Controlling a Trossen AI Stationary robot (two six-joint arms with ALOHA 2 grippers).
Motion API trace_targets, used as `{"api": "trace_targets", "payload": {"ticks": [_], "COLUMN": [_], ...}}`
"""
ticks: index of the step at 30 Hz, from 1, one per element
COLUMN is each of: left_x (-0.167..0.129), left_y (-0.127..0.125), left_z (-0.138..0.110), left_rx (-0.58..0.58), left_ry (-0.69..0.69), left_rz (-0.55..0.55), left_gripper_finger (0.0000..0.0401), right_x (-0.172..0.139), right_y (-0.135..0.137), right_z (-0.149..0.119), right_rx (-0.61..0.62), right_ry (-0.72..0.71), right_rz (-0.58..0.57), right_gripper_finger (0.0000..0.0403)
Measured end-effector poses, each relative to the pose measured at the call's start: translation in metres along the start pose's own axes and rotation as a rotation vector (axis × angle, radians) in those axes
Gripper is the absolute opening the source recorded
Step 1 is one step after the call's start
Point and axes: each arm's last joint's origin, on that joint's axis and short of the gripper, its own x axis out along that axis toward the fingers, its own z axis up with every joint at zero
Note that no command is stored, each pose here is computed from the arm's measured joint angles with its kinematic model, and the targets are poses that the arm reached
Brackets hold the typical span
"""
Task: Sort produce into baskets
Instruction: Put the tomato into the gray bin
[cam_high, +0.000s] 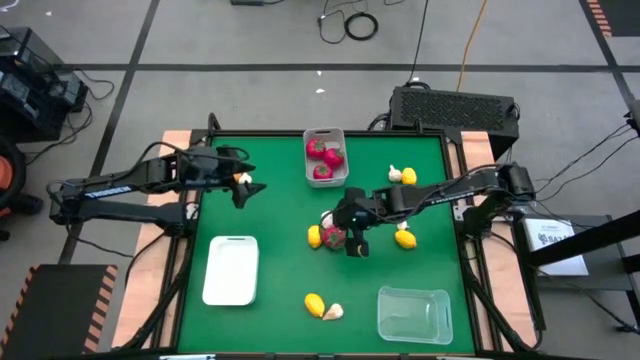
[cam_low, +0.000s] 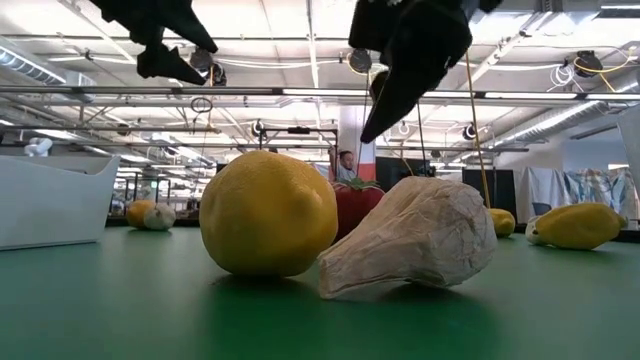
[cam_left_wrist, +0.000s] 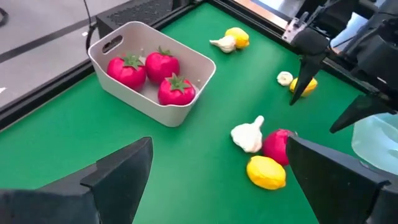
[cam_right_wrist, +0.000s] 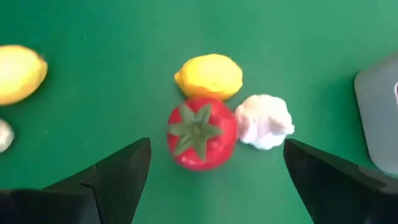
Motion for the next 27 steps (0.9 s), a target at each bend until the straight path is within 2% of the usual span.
{"api": "trace_targets", "payload": {"ticks": [5, 27], "left_x": [0.006, 0.037], "left_y": [0.0, -0.002], "left_z": [0.001, -0.006], "left_rx": [0.006, 0.094], "left_ry": [0.002, 0.133], "left_rz": [0.026, 0.051], "left_gripper_finger": [0.0374, 0.0374], "right_x": [0.012, 0.062], "right_y": [-0.001, 0.011], "right_z": [-0.01, -0.013], "right_rx": [-0.034, -0.083], "right_ry": [-0.002, 0.003], "right_rz": [0.004, 0.036], "right_gripper_finger": [0.0357, 0.0357]}}
